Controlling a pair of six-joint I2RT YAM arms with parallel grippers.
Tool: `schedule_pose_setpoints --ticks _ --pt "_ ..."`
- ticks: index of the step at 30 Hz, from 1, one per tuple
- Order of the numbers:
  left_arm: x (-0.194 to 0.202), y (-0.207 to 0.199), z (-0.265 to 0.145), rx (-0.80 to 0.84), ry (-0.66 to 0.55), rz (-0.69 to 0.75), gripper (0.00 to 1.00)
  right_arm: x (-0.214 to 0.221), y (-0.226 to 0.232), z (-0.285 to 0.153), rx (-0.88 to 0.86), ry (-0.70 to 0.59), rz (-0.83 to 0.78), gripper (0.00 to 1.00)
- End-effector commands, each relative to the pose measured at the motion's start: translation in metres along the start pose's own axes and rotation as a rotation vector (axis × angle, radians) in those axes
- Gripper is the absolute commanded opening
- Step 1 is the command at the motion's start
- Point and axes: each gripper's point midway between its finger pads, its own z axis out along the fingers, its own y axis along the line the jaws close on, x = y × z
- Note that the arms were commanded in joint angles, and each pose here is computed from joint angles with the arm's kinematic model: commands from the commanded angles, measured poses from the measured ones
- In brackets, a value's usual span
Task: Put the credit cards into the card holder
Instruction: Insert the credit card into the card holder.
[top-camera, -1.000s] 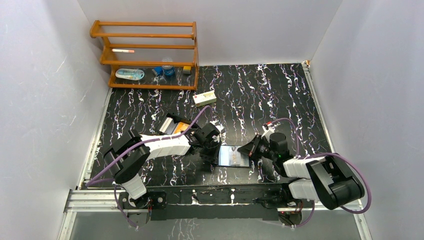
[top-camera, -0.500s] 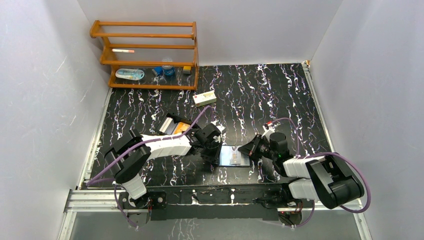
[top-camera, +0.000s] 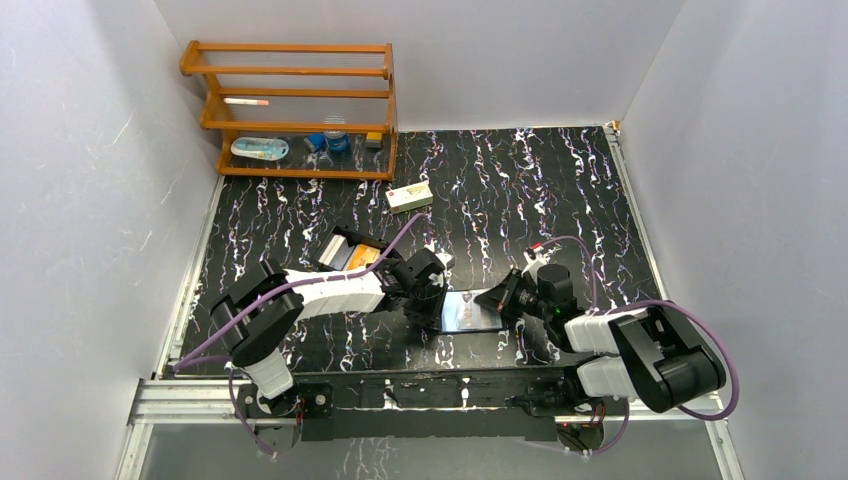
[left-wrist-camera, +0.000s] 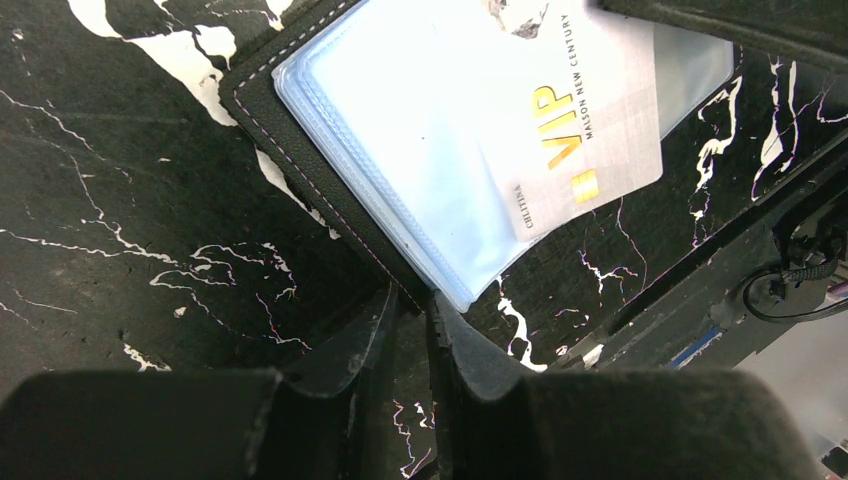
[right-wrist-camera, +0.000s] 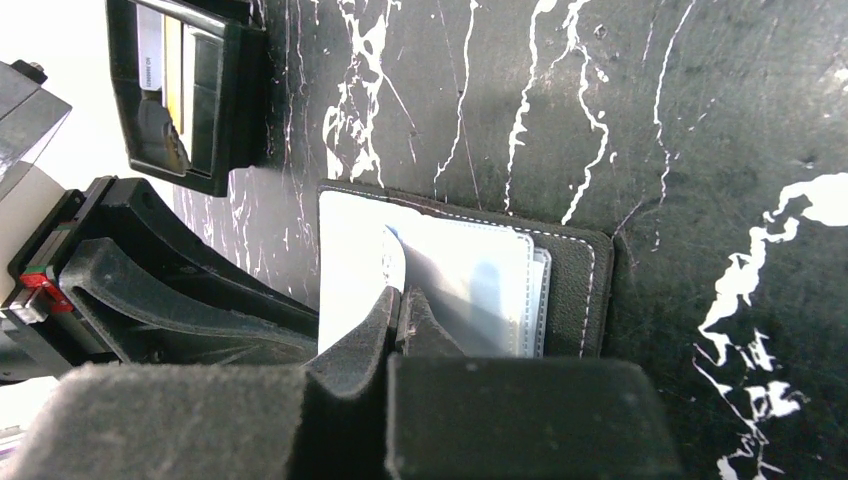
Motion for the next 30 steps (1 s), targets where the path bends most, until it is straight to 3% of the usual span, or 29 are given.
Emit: schedule_pose_setpoints --ticks 1,10,13,16,21,30 --pt "0.020 0.013 0.010 -0.060 0.063 0.016 0.17 0.005 -0.002 0.005 0.012 0.055 -0.048 0.00" --pt "0.025 0.017 0.013 -0.074 0.080 0.014 0.17 0.008 0.001 0.013 0.004 0.140 -0.068 0.04" --pt "0.021 0.011 0.011 -0.057 0.073 0.010 0.17 0.012 0.001 0.015 0.023 0.163 -0.016 0.17" --pt "0.017 0.007 0.007 -0.052 0.067 -0.006 0.18 0.008 -0.013 0.009 0.158 0.177 -0.001 0.33" --pt "0.011 0.000 0.001 -0.027 0.025 -0.038 0.22 -0.016 0.007 -0.005 0.179 0.110 -0.053 0.42" --pt "-0.006 0.009 -0.003 -0.092 -0.063 -0.078 0.20 -0.024 0.020 -0.007 0.188 0.116 -0.047 0.43"
